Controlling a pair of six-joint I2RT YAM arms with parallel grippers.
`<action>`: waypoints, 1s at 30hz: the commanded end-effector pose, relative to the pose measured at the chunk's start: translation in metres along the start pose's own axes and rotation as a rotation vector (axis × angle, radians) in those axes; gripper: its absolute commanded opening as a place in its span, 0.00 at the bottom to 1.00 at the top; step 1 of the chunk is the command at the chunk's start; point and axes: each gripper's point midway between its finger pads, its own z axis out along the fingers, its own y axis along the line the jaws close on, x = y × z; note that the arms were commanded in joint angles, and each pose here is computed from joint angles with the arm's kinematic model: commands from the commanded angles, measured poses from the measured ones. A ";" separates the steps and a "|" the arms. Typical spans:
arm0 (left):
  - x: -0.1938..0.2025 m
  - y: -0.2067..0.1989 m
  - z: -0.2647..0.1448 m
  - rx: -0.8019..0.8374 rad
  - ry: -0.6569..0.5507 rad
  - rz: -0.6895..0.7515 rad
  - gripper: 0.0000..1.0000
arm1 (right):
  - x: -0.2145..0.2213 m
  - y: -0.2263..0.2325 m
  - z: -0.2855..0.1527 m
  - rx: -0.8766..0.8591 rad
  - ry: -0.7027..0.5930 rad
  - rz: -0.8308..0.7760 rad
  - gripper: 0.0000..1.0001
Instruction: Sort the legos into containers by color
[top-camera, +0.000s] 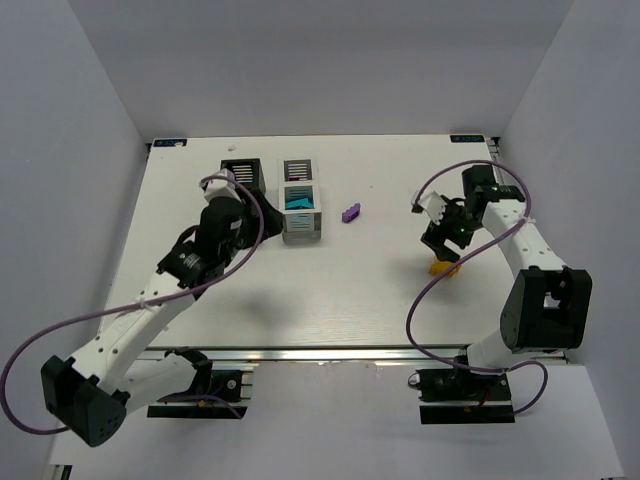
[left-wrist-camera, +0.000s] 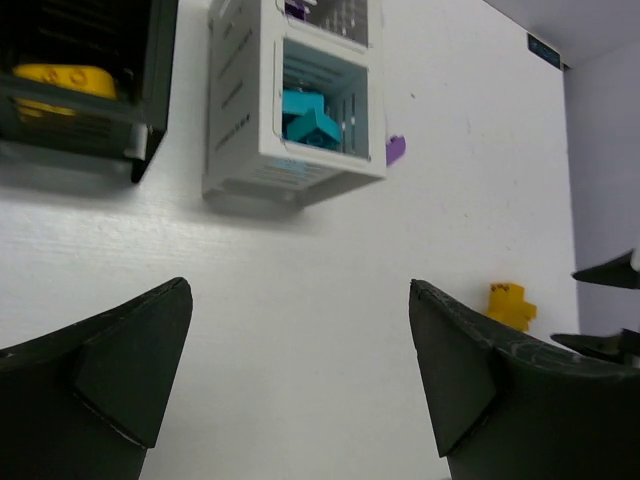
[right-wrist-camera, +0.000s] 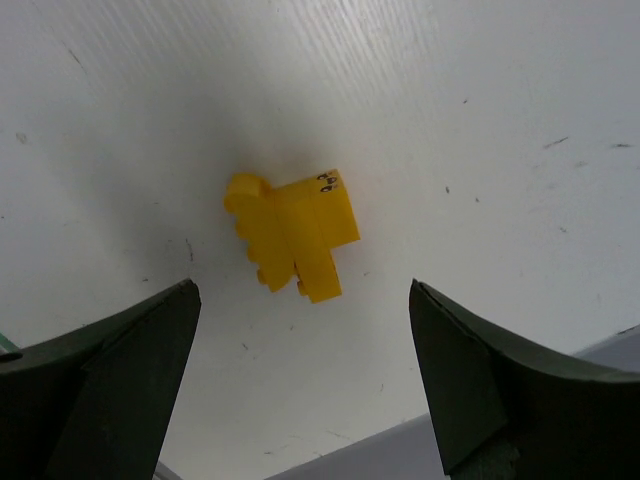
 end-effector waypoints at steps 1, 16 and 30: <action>0.011 -0.012 -0.012 0.118 0.011 -0.105 0.98 | 0.025 0.005 -0.005 -0.014 0.061 -0.089 0.89; 0.039 -0.004 -0.024 0.214 0.028 -0.217 0.98 | 0.050 0.008 0.029 -0.082 0.044 -0.012 0.89; 0.042 -0.006 -0.023 0.229 0.034 -0.248 0.98 | 0.055 0.007 0.056 -0.112 0.060 0.112 0.89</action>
